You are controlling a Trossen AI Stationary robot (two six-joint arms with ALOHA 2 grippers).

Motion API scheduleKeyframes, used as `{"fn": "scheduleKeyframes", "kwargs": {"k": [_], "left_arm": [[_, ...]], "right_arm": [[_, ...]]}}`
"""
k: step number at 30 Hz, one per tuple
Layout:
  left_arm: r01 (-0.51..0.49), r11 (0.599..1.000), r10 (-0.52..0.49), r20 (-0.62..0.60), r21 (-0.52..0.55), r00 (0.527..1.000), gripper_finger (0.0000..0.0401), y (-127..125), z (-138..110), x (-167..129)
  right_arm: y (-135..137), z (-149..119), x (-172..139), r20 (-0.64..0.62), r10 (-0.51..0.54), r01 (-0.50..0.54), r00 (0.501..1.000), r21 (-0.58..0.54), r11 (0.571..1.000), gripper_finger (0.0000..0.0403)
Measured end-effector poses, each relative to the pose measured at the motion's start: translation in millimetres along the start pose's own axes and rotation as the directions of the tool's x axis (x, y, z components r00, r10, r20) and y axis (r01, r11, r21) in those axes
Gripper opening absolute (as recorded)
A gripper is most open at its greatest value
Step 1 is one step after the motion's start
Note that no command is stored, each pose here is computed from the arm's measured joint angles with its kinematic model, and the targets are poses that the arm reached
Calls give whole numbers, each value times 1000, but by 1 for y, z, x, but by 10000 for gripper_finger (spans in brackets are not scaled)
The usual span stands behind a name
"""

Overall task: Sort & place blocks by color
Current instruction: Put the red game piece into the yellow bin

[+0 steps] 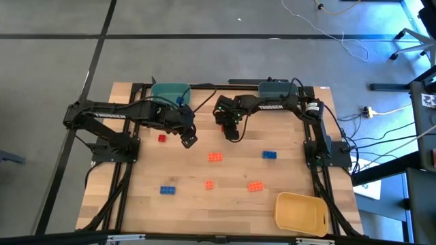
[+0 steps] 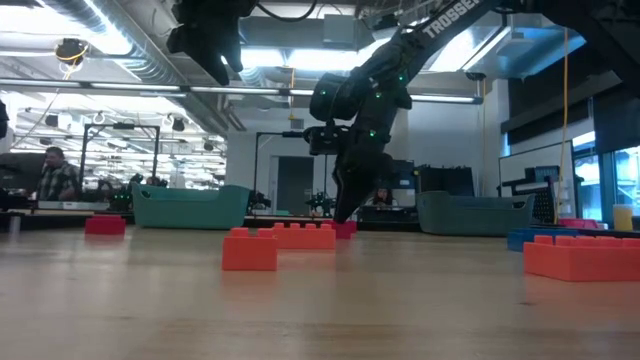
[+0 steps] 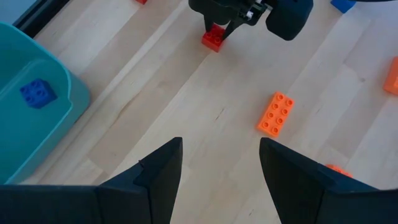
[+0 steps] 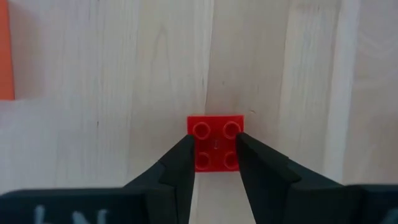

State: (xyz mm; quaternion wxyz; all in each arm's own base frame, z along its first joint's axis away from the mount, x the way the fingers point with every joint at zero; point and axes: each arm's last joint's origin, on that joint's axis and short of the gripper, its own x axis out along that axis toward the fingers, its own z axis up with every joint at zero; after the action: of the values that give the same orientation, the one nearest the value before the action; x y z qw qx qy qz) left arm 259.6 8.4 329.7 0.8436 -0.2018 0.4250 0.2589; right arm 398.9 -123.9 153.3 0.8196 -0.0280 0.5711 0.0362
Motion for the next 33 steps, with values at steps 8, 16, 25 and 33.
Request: {"fn": "scheduleKeyframes", "kwargs": {"k": [8, 16, 25, 33], "left_arm": [[-1, 1000, 1, 0, 0, 1000, 208, 0, 0, 0], [-1, 1000, 1, 1, 0, 1000, 208, 0, 0, 0], [-1, 1000, 1, 1, 0, 1000, 208, 0, 0, 0], [-1, 1000, 1, 1, 0, 1000, 208, 0, 0, 0]], "right_arm": [[-2, 7, -4, 25, -9, 9, 1000, 6, 1000, 123], [-2, 7, -4, 27, -1, 1, 1000, 6, 1000, 123], [1, 7, -4, 54, 85, -88, 995, 57, 995, 123], [0, 6, -5, 31, 56, -60, 998, 118, 991, 123]]}}
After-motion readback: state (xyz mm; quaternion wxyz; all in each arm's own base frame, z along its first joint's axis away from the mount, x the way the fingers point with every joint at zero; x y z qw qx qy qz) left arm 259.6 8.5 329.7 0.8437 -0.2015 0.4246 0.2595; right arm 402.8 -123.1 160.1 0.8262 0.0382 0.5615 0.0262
